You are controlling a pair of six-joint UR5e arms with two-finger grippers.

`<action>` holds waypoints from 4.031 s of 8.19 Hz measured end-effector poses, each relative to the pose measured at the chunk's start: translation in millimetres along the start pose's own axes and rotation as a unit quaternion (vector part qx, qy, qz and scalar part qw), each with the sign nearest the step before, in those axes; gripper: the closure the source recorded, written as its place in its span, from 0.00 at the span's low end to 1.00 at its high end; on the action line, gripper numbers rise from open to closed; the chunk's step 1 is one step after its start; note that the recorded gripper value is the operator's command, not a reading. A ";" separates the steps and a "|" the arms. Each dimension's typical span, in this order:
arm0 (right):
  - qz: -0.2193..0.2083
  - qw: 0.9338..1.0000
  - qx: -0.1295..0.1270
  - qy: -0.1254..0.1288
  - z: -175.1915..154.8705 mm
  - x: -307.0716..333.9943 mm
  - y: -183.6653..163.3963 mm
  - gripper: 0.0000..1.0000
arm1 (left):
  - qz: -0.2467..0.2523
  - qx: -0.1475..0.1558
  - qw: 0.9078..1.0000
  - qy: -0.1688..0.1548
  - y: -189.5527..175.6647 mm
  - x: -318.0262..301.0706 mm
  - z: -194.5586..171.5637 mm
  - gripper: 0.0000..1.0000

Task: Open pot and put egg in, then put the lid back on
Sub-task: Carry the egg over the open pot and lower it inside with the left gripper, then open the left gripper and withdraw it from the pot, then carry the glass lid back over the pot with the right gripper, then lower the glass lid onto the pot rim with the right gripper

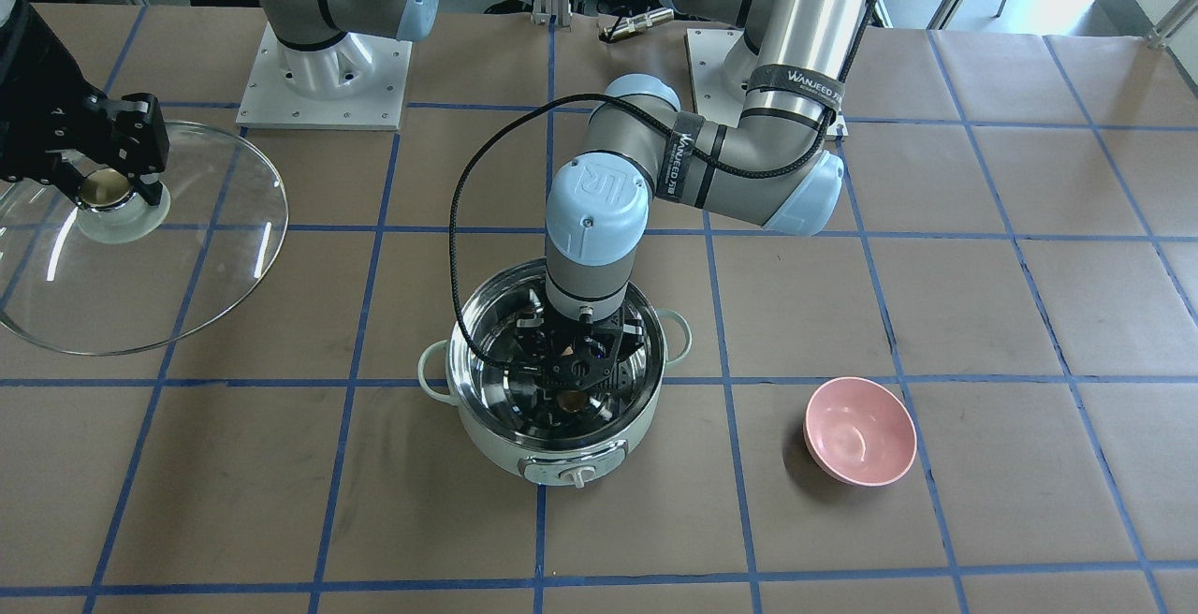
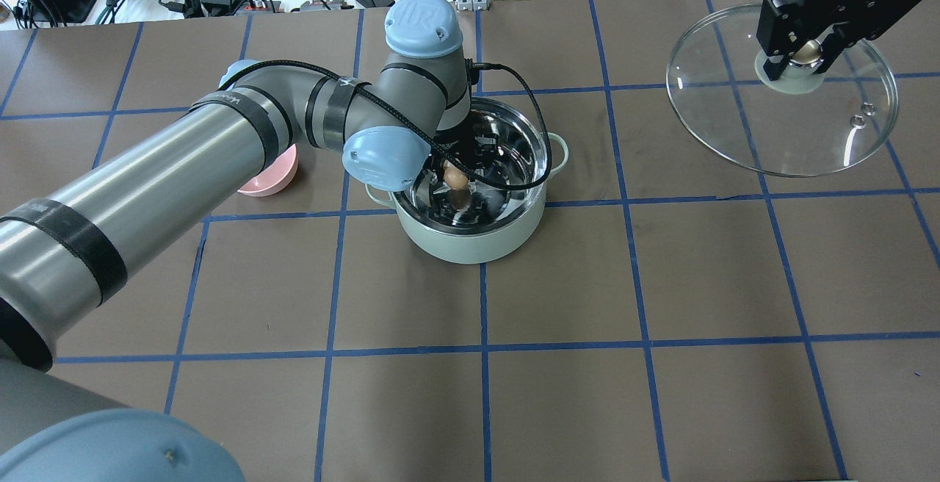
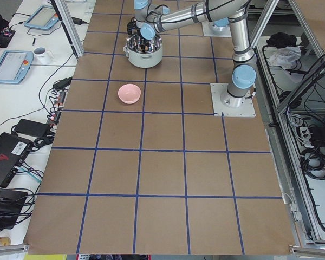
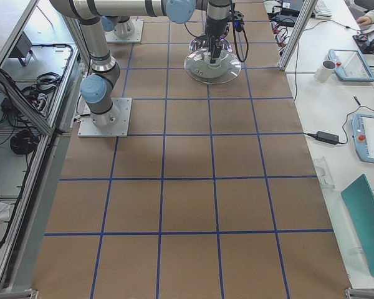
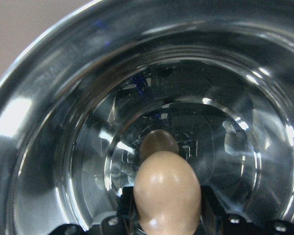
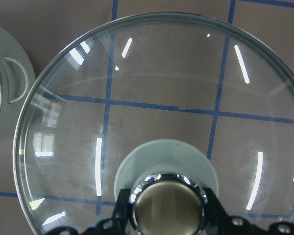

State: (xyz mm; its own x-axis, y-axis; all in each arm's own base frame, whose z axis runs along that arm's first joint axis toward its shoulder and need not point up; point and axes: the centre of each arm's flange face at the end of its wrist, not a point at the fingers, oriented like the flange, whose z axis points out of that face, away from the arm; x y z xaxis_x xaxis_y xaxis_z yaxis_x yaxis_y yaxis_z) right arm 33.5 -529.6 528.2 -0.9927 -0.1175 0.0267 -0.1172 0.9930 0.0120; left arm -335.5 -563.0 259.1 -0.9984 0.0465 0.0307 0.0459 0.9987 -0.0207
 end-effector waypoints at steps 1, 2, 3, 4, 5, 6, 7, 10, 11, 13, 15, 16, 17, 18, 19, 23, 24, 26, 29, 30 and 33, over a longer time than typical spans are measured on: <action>0.000 1.000 0.000 0.000 0.1 0.0 0.0 1.00 | -0.005 0.006 1.000 0.002 0.3 0.1 -5.2 0.00; 0.000 1.000 -0.001 0.000 0.1 -0.1 0.2 1.00 | -0.011 0.013 1.000 0.005 1.4 0.1 -14.8 0.00; -0.001 1.000 0.000 0.000 -0.3 -1.1 0.5 1.00 | -0.015 0.024 1.000 0.009 3.6 0.1 -29.3 0.00; -0.002 1.000 -0.001 0.000 -0.4 -2.0 0.6 1.00 | -0.016 0.036 0.999 0.015 7.2 0.2 -48.4 0.00; -0.003 1.000 0.000 -0.002 -0.8 -4.0 0.8 1.00 | -0.016 0.050 0.998 0.022 12.6 -1.5 -74.3 0.00; -0.009 1.000 0.001 -0.005 -0.3 -10.5 0.2 1.00 | -0.017 0.056 0.998 0.025 19.9 -7.1 -99.5 0.00; -0.021 1.000 0.002 -0.007 0.3 -26.8 -1.4 1.00 | -0.026 0.055 0.998 0.025 26.2 -21.6 -123.5 0.00; -0.080 0.997 0.008 -0.011 7.0 -93.7 -8.5 1.00 | -0.083 0.065 0.994 0.019 39.8 -105.1 -199.1 0.00; -0.102 0.995 0.012 -0.013 13.3 -118.5 -13.9 1.00 | -0.096 0.074 0.992 0.016 44.9 -131.0 -219.6 0.00; -0.147 0.989 0.019 -0.015 34.5 -173.8 -28.3 1.00 | -0.115 0.078 0.990 0.010 56.1 -172.6 -246.8 0.00; -0.174 0.984 0.021 -0.022 60.2 -229.3 -38.0 1.00 | -0.121 0.035 0.992 -0.001 78.2 -182.7 -254.3 0.00; -0.187 0.982 0.023 -0.031 73.4 -253.4 -44.5 1.00 | -0.114 0.023 0.993 -0.003 87.5 -180.8 -257.8 0.00; -0.200 0.979 0.026 -0.038 87.3 -275.9 -52.2 1.00 | -0.100 0.014 0.995 -0.004 93.7 -179.1 -259.8 0.00; -0.213 0.976 0.028 -0.042 99.6 -295.2 -58.5 1.00 | -0.084 0.010 0.996 -0.005 96.7 -178.7 -260.9 0.00; -0.222 0.974 0.025 -0.044 109.4 -308.6 -62.2 1.00 | -0.069 0.007 0.998 -0.006 98.0 -178.6 -260.9 0.00; -0.236 0.969 0.022 -0.063 132.8 -329.1 -71.3 1.00 | -0.054 0.004 0.999 -0.005 97.9 -178.4 -259.5 0.00; -0.237 0.969 0.021 -0.062 136.2 -329.5 -72.6 1.00 | -0.054 0.004 0.999 -0.006 97.8 -178.5 -259.5 0.00; -0.238 0.969 0.016 -0.061 141.0 -329.6 -72.2 1.00 | -0.054 0.004 0.999 -0.006 97.7 -178.5 -259.5 0.00; -0.238 0.969 0.008 -0.061 146.4 -329.4 -70.6 1.00 | -0.055 0.005 0.998 -0.006 97.3 -179.4 -259.7 0.00; -0.238 0.969 0.005 -0.061 148.5 -329.5 -70.7 1.00 | -0.055 0.006 0.998 -0.005 96.8 -179.6 -259.5 0.00; -0.237 0.970 -0.002 -0.062 156.2 -330.1 -72.3 1.00 | -0.055 0.007 0.998 -0.002 96.3 -179.3 -259.4 0.00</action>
State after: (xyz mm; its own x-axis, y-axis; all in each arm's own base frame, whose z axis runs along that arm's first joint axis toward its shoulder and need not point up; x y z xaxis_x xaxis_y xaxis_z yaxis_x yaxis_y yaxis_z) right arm 365.3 -561.3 362.4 -0.8234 -0.5581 -0.1023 -0.5608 0.8280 -0.0033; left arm -143.8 -470.2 510.9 -0.9975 -0.0643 0.0288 -0.0651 0.9974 -0.0304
